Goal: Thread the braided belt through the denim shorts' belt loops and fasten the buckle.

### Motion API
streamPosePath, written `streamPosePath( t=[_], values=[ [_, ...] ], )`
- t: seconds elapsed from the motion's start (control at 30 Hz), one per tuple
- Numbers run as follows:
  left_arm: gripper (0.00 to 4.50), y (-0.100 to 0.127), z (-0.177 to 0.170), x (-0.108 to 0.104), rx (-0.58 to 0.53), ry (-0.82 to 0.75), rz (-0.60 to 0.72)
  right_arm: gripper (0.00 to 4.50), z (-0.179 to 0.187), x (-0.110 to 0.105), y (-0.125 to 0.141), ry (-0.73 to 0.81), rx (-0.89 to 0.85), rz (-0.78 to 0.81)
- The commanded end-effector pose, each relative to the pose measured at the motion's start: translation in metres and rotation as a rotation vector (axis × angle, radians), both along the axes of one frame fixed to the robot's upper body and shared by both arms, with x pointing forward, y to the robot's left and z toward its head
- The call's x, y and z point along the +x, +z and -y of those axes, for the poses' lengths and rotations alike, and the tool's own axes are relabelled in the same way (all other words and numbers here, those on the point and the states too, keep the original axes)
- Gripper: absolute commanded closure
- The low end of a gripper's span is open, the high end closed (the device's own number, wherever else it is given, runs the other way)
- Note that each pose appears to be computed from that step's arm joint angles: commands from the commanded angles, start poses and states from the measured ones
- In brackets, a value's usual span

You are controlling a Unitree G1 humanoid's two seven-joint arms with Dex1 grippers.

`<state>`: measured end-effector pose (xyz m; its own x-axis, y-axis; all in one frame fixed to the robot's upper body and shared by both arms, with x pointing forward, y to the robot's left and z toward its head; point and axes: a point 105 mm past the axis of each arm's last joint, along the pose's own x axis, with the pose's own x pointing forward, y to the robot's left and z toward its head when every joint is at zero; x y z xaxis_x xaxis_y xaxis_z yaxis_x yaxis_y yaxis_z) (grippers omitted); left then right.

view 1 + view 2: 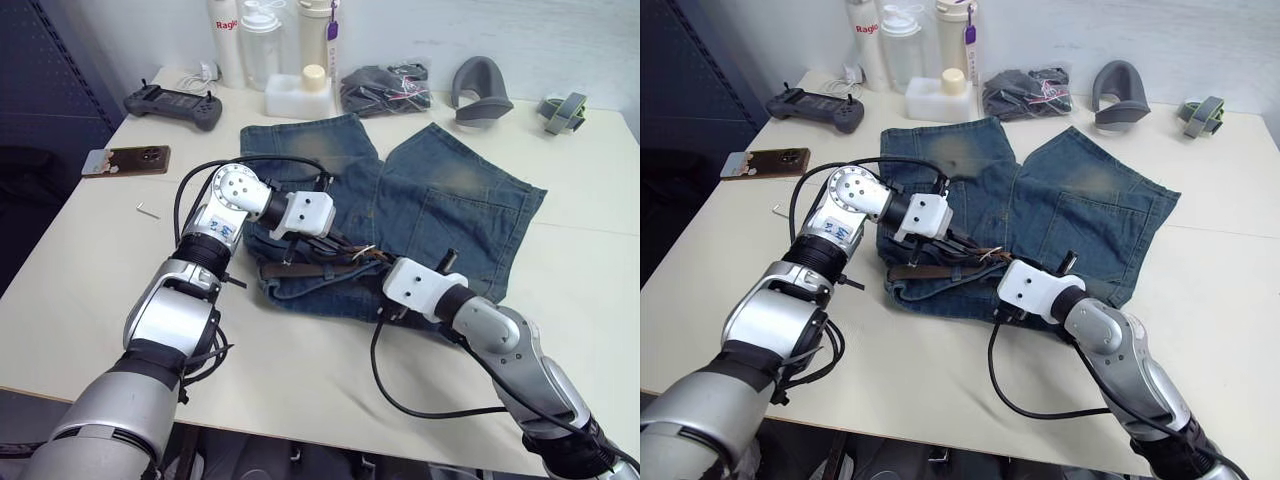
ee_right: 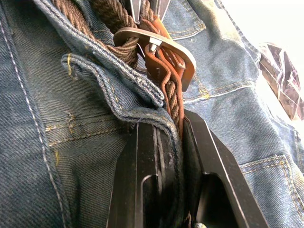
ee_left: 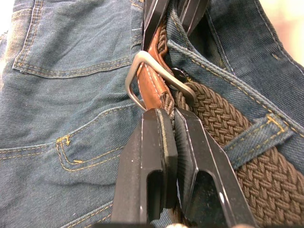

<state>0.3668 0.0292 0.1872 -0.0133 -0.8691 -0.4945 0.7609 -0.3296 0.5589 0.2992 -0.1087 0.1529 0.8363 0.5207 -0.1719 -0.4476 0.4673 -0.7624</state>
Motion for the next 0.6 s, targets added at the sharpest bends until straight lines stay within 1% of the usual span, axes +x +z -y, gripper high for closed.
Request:
streamPosePath(
  t=[0.03, 0.1, 0.27, 0.43, 0.6],
  values=[
    [4.50, 0.004, 0.025, -0.009, -0.055, -0.054, 0.022, 4.48, -0.011, -0.007, 0.011, 0.051, 0.014, 0.053],
    [4.50, 0.003, 0.029, -0.009, -0.065, -0.049, 0.041, 4.48, -0.015, -0.009, 0.011, 0.074, 0.015, 0.046],
    [4.50, 0.014, 0.041, -0.003, -0.142, 0.007, 0.043, 4.48, -0.024, -0.017, 0.004, 0.138, 0.008, 0.013],
    [4.50, 0.005, 0.048, -0.007, -0.121, -0.005, 0.021, 4.48, -0.026, -0.019, 0.006, 0.163, 0.011, 0.000],
    [4.50, 0.004, 0.060, -0.004, -0.134, 0.021, -0.016, 4.48, -0.026, -0.019, 0.007, 0.172, 0.016, -0.016]
  ],
)
